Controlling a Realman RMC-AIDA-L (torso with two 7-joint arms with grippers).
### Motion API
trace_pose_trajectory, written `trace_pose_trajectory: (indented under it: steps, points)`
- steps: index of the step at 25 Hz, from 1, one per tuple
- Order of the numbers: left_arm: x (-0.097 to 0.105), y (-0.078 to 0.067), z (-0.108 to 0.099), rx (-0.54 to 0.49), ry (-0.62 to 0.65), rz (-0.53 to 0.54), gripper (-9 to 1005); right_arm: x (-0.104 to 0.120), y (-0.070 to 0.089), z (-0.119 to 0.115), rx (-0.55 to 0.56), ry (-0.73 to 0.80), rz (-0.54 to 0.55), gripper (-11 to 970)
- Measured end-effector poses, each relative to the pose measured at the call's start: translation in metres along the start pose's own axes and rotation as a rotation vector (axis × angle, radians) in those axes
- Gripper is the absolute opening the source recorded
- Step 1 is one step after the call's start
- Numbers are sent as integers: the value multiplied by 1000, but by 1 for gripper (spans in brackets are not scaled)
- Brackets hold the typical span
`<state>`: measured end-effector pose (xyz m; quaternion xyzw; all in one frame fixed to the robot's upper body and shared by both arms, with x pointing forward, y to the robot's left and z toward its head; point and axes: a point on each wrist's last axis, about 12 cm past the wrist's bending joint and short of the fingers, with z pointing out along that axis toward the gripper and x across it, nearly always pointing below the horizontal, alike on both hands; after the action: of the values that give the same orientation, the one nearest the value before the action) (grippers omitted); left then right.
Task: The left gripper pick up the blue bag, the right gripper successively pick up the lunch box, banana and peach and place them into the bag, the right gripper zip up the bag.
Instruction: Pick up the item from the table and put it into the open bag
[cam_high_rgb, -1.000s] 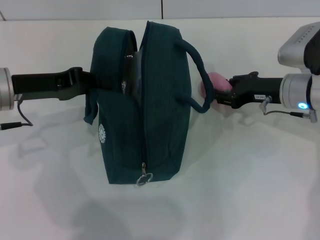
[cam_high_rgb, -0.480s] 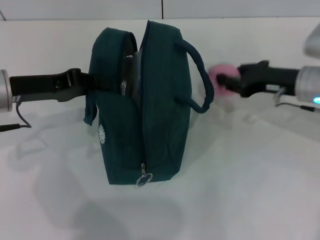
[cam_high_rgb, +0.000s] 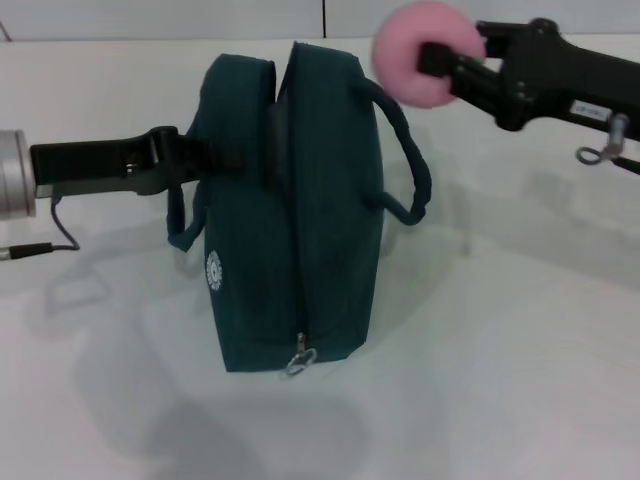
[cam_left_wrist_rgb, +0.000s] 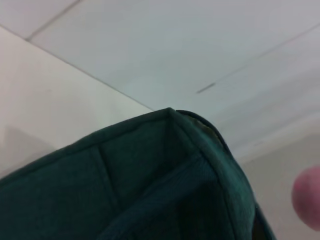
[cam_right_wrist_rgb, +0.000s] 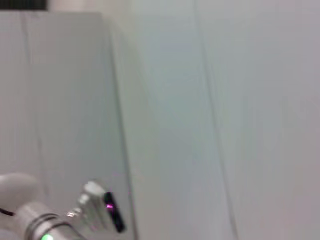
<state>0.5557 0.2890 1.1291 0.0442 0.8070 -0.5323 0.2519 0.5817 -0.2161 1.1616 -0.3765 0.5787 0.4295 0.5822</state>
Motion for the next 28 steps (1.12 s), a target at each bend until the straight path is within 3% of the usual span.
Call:
trace_pose_trajectory:
  steps: [5, 13, 20, 26, 28]
  points:
    - [-1, -6, 2, 47, -3, 16, 33, -5, 0, 40, -97, 27, -35, 204]
    - [-2, -7, 2, 55, -7, 21, 33, 2, 2, 69, -110, 123, -62, 136]
    - [-1, -7, 3, 58, -6, 19, 33, 14, 9, 75, -124, 181, -66, 100]
    - [0, -5, 2, 52, -13, 12, 33, 18, 16, 64, -158, 172, -50, 102]
    - [0, -4, 1, 48, -16, 10, 33, 17, 18, 60, -169, 163, -51, 189]
